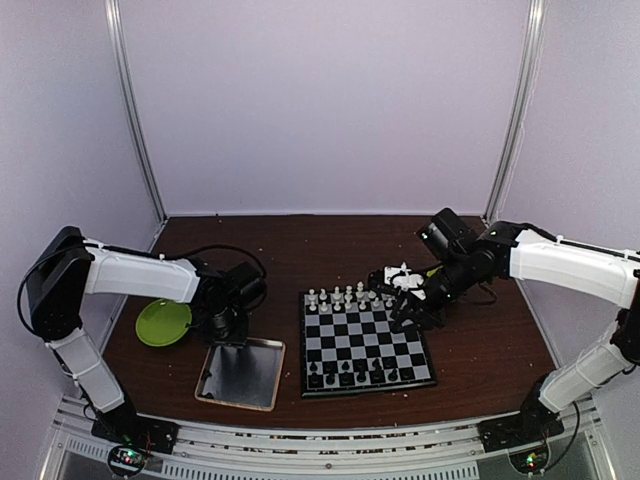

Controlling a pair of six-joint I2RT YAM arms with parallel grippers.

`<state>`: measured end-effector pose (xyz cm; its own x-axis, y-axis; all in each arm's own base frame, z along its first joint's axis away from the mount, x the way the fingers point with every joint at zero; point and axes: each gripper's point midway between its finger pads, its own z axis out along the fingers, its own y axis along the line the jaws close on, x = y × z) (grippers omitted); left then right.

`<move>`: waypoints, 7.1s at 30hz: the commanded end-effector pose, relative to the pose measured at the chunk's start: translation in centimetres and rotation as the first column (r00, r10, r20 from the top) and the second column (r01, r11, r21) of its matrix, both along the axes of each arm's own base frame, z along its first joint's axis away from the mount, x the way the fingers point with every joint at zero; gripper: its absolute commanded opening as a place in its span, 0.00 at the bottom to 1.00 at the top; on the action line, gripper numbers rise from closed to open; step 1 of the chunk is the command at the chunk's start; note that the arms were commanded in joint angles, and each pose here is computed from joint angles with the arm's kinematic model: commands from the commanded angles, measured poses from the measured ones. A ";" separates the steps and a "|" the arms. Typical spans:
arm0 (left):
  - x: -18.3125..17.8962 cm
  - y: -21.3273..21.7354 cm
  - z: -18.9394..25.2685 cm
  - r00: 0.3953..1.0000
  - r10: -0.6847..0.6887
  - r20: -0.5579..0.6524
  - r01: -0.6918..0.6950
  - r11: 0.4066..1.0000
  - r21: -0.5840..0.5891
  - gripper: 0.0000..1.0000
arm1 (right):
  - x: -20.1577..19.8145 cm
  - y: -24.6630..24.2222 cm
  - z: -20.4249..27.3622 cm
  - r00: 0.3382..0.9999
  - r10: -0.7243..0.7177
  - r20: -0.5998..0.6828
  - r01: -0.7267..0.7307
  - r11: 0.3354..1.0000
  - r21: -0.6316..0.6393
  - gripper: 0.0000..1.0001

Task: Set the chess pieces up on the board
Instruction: Pick up the pawn from the storage box, then pass from the left arm to the right, then pass from the right arm to the left

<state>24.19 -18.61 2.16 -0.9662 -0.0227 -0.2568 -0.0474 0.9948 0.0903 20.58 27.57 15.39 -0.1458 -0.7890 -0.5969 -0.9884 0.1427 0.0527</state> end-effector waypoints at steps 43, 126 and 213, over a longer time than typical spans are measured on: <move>-0.1 -2.6 -0.7 0.942 -0.326 0.085 0.326 0.945 0.014 0.30 | -0.2 -0.1 -1.3 0.999 0.017 -0.045 -0.019 0.999 -0.036 0.31; -7.8 -18.2 16.1 0.497 -0.841 0.214 0.628 0.179 -0.757 0.03 | -1.9 15.4 3.0 0.792 0.339 0.508 -0.299 0.941 -0.162 0.41; -4.4 -27.2 24.5 0.005 -0.668 0.744 0.992 0.098 0.082 0.01 | -0.2 6.2 10.1 0.990 0.053 -0.131 0.011 0.897 0.443 0.15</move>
